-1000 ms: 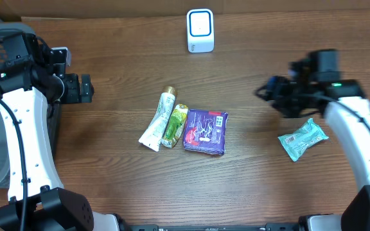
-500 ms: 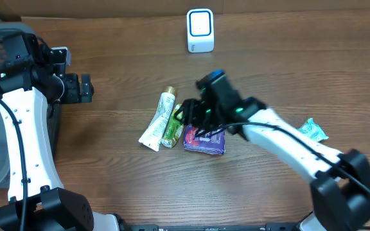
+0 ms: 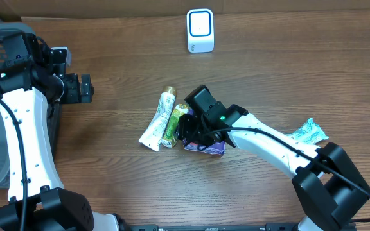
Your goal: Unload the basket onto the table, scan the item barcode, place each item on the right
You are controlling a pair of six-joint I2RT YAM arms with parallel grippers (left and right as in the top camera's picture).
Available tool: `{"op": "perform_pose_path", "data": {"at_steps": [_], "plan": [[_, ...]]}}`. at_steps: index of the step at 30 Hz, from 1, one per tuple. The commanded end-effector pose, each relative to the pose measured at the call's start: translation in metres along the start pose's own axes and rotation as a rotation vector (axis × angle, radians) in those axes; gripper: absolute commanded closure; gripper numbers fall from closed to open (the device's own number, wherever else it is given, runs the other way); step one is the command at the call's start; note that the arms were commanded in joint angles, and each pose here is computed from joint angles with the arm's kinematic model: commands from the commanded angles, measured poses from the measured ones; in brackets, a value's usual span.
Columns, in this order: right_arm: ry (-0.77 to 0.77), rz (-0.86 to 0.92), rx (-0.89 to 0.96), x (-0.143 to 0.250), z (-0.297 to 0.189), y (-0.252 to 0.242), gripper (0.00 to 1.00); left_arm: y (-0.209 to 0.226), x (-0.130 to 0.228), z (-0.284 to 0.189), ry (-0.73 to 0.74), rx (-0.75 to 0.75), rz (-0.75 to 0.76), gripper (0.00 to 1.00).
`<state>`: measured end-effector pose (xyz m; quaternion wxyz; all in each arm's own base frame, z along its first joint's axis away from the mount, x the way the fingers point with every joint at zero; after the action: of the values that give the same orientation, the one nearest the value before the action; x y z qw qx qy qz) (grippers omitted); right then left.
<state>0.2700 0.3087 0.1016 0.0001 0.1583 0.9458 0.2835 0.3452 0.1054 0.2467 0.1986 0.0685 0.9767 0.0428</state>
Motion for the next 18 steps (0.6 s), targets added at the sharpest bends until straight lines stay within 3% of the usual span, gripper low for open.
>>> {"op": "perform_pose_path", "data": {"at_steps": [1, 10, 18], "plan": [[-0.051, -0.014, 0.046, -0.003, 0.001, -0.007, 0.49, 0.000, 0.001, -0.003, -0.006, -0.001, 0.022, 0.01], [-0.062, -0.100, 0.232, -0.024, -0.016, -0.049, 0.49, 0.000, 0.001, -0.003, -0.006, -0.001, 0.022, 0.00], [-0.156, -0.259, 0.355, -0.094, -0.062, -0.088, 0.48, 0.000, 0.001, -0.003, -0.006, -0.001, 0.022, 0.00]]}}
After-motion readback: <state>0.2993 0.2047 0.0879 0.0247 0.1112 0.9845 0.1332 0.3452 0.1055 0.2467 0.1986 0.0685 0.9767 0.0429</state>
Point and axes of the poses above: each gripper's point midway between its finger pads, its own z axis out along the fingers, its own y axis along the line the jaws close on, x = y × z, the point moved 4 cm from there along -z, back along the fingers, and after that the axes turned 13 degrees about z, right-handed, at the moved point
